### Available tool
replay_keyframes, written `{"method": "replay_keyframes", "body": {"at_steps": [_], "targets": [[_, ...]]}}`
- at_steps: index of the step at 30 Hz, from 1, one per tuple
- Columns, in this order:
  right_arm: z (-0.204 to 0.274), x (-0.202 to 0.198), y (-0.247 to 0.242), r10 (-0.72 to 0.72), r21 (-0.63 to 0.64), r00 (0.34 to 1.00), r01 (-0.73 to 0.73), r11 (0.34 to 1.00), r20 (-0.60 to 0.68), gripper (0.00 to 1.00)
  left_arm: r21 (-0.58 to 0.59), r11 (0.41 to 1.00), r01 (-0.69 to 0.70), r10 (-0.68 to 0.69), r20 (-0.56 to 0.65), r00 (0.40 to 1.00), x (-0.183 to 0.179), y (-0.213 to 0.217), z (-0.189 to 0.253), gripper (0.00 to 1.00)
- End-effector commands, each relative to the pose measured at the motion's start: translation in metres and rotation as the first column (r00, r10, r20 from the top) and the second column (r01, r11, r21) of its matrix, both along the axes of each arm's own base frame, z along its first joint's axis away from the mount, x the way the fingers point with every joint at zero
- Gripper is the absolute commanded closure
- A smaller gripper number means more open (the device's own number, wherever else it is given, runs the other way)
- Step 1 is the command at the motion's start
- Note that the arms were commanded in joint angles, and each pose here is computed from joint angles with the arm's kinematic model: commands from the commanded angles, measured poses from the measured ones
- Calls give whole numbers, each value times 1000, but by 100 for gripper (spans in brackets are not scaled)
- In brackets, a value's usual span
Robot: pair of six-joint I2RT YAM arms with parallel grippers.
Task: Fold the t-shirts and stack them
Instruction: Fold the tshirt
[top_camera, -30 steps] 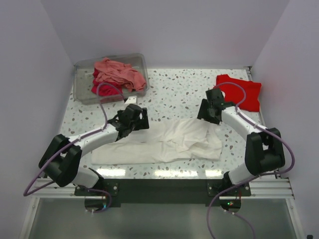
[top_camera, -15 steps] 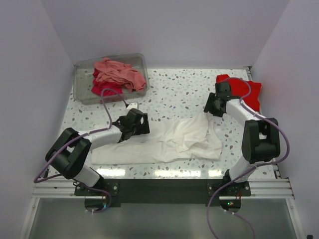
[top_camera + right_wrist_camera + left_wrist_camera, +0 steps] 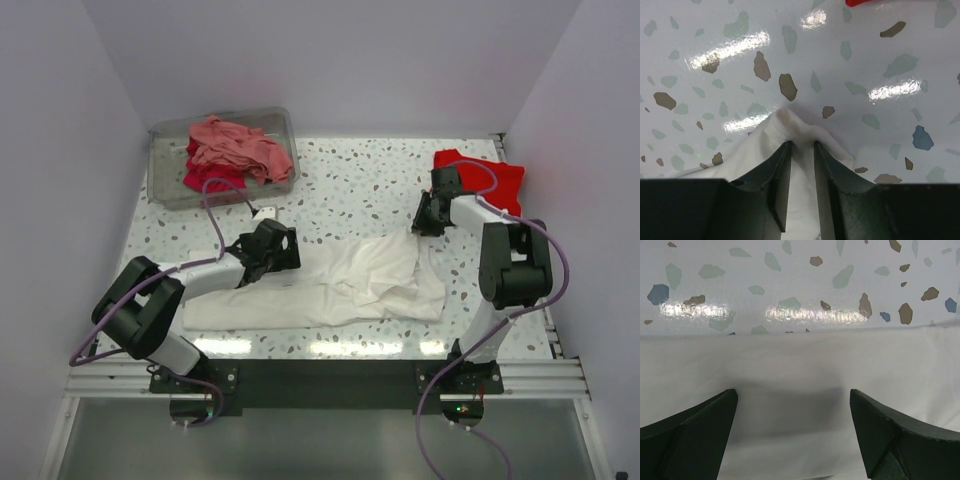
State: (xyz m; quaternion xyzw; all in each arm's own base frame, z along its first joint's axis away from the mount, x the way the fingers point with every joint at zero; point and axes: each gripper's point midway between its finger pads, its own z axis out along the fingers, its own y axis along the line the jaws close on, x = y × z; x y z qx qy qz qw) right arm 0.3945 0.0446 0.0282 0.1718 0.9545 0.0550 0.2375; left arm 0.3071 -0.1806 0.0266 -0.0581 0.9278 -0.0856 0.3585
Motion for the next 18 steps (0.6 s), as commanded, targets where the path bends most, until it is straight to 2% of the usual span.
{"method": "replay_keyframes", "body": {"at_steps": [1, 2, 3, 6, 18], "targets": [[9, 19, 4, 20, 33, 999, -21, 999, 50, 72, 7, 1000, -17, 17, -23, 1000, -6, 4, -14, 0], [8, 19, 4, 20, 33, 999, -22, 999, 47, 79, 8, 1000, -18, 18, -22, 1000, -6, 5, -14, 0], [7, 18, 4, 21, 34, 999, -23, 999, 46, 91, 9, 1000, -21, 22, -24, 999, -7, 6, -15, 0], [7, 17, 2, 17, 35, 999, -19, 999, 43, 100, 15, 1000, -22, 23, -26, 999, -8, 8, -17, 0], [15, 6, -37, -127, 60, 991, 124, 990, 41, 100, 32, 992, -119, 121, -80, 989, -20, 42, -36, 0]]}}
